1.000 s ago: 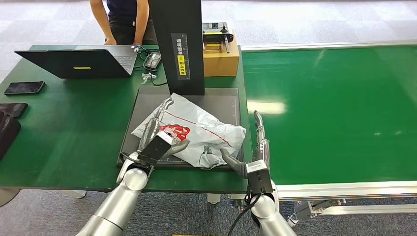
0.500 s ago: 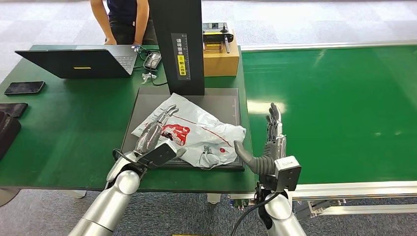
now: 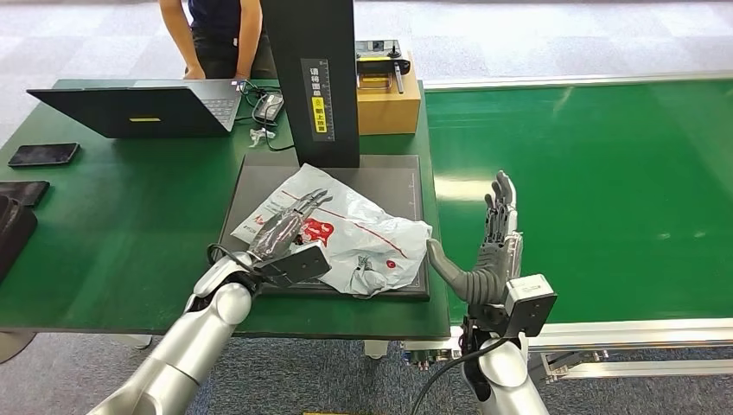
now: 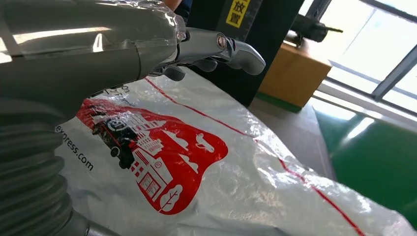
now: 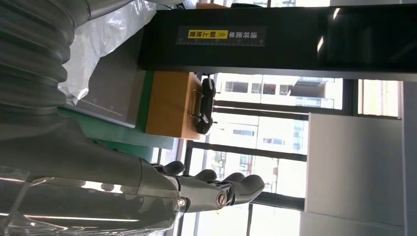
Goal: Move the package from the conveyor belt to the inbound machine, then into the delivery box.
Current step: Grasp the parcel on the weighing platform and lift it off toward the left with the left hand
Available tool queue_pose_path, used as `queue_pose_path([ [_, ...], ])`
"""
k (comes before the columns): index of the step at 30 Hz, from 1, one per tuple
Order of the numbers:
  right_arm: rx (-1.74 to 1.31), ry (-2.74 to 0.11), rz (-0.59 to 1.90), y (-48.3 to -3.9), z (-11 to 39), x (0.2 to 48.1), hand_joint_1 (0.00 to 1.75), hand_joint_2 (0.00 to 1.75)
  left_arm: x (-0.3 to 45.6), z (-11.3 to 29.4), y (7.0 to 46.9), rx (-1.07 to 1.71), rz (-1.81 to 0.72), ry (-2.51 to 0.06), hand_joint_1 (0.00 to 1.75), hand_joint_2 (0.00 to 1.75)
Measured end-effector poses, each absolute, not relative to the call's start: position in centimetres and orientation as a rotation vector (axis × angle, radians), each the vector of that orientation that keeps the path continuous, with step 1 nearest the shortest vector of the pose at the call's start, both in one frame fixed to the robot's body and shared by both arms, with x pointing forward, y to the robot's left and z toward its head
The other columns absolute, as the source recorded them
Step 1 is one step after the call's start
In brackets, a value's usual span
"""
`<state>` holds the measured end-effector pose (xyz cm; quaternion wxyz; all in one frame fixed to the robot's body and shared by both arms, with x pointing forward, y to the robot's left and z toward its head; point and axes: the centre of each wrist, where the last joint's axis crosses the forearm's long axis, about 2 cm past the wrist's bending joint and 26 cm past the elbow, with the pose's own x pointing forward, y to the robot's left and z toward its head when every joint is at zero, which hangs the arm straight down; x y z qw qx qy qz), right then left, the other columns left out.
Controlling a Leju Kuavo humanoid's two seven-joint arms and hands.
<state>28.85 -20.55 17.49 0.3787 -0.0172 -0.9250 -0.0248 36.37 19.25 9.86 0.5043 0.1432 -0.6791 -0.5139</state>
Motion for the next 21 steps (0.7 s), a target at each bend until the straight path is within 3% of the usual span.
queue_pose_path([
  [21, -0.030, -2.374, -0.050, -20.3, 18.2, 29.1, 0.00, 1.75, 38.7, 9.0, 20.2, 0.393, -1.426, -1.332, 0.00, 1.75],
])
